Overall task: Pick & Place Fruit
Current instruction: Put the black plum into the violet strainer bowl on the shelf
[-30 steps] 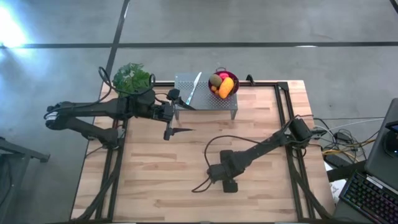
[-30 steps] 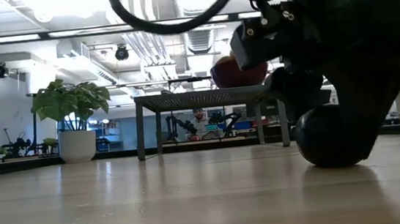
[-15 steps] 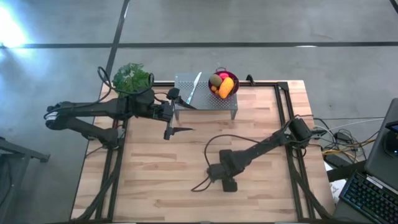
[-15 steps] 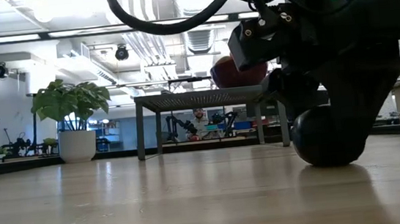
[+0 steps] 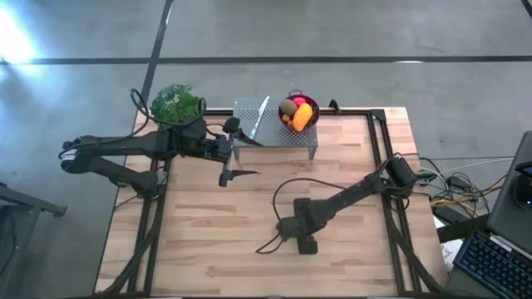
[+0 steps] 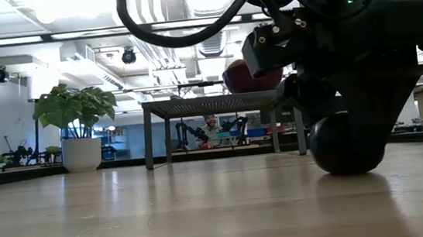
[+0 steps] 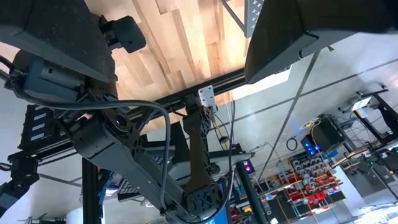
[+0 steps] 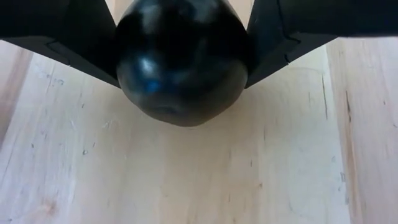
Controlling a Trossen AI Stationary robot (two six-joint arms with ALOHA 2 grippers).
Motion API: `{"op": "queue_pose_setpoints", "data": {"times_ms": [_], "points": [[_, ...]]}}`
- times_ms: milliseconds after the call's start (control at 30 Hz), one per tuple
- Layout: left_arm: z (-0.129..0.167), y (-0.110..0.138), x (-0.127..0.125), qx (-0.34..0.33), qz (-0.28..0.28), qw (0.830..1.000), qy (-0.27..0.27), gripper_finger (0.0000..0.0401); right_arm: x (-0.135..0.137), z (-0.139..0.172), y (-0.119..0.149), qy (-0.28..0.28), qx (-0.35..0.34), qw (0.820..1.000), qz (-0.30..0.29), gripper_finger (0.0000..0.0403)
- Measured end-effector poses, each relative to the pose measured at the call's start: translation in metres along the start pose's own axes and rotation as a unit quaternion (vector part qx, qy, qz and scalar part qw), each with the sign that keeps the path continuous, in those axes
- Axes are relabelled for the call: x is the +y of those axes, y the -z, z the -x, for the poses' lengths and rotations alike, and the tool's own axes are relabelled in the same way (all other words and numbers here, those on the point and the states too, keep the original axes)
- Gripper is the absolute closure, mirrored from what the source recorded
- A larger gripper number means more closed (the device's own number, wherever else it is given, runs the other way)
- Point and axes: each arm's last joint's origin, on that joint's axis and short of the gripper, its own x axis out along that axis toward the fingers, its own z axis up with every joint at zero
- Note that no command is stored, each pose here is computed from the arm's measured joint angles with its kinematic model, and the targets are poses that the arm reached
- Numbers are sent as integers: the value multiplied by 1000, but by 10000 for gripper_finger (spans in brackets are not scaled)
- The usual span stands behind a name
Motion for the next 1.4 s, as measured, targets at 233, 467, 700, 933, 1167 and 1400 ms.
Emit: {"op": "queue_pose_setpoints", "data": {"times_ms": [233,467,700,933,1167,1400], "points": [[0,0,0,0,8,1000,0,36,-9,13,4,5,14,1000,7,141],[0,2,-1,4,10,1000,1,36,-25,49,8,-2,-14,1000,-5,123],[0,3,-1,5,10,1000,2,36,-51,100,20,-10,-61,998,-24,142],[0,3,-1,6,10,1000,3,36,-86,158,42,-17,-149,987,-60,124],[-4,4,-1,9,11,1000,3,36,-127,205,70,1,-235,968,-89,133],[-19,15,2,29,-1,999,-18,37,-173,237,93,40,-317,941,-113,132]]}}
